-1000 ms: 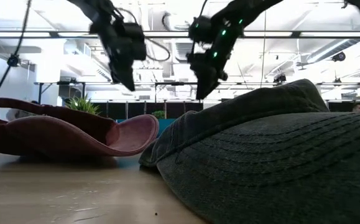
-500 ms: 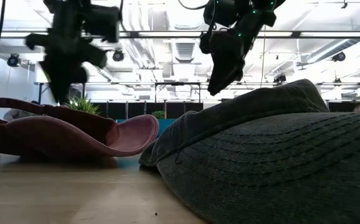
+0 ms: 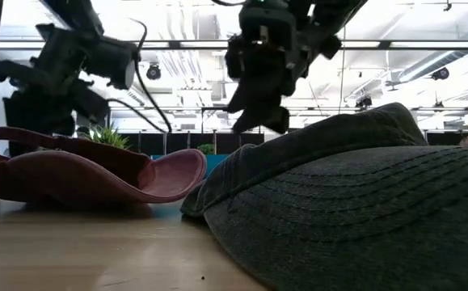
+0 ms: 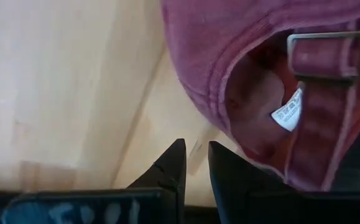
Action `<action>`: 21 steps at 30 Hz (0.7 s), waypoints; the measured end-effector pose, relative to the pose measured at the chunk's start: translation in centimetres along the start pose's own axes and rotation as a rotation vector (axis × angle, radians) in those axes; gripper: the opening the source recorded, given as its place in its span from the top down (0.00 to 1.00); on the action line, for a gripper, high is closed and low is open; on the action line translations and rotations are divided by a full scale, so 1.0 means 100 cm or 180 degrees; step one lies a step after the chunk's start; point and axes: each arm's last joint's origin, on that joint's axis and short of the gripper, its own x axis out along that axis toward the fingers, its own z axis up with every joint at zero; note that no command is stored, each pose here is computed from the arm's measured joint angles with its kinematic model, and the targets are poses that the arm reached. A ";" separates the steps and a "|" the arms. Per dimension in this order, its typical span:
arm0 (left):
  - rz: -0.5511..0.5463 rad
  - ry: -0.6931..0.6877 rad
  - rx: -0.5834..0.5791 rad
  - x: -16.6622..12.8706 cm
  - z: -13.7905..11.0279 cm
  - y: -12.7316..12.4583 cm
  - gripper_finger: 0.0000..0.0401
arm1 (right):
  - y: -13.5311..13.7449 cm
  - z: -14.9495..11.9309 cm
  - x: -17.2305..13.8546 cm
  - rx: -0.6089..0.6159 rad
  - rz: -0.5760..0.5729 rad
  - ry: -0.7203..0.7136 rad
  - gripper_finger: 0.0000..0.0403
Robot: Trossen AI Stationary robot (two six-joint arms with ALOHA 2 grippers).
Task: Pick & Place hat
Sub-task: Put the red cap into the blue bin
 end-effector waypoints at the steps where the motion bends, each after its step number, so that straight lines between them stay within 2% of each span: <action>1: -0.0073 -0.0009 -0.0032 0.004 0.000 0.000 0.84 | 0.000 0.000 0.006 0.0046 0.0026 -0.0015 0.54; 5: -0.0385 -0.0152 -0.0074 0.013 0.004 -0.001 0.84 | -0.006 -0.001 0.028 0.0279 0.0039 -0.0110 0.50; 11: -0.0677 -0.0592 0.0104 0.011 0.018 -0.006 0.84 | -0.019 -0.001 0.056 0.0652 0.0080 -0.0276 0.49; 17: -0.0792 -0.0948 0.0270 0.008 0.028 -0.010 0.84 | -0.018 0.002 0.080 0.0803 0.0153 -0.0194 0.49; 21: -0.0839 -0.0988 0.0372 0.007 0.029 -0.011 0.84 | -0.016 0.010 0.091 0.0851 0.0198 -0.0154 0.49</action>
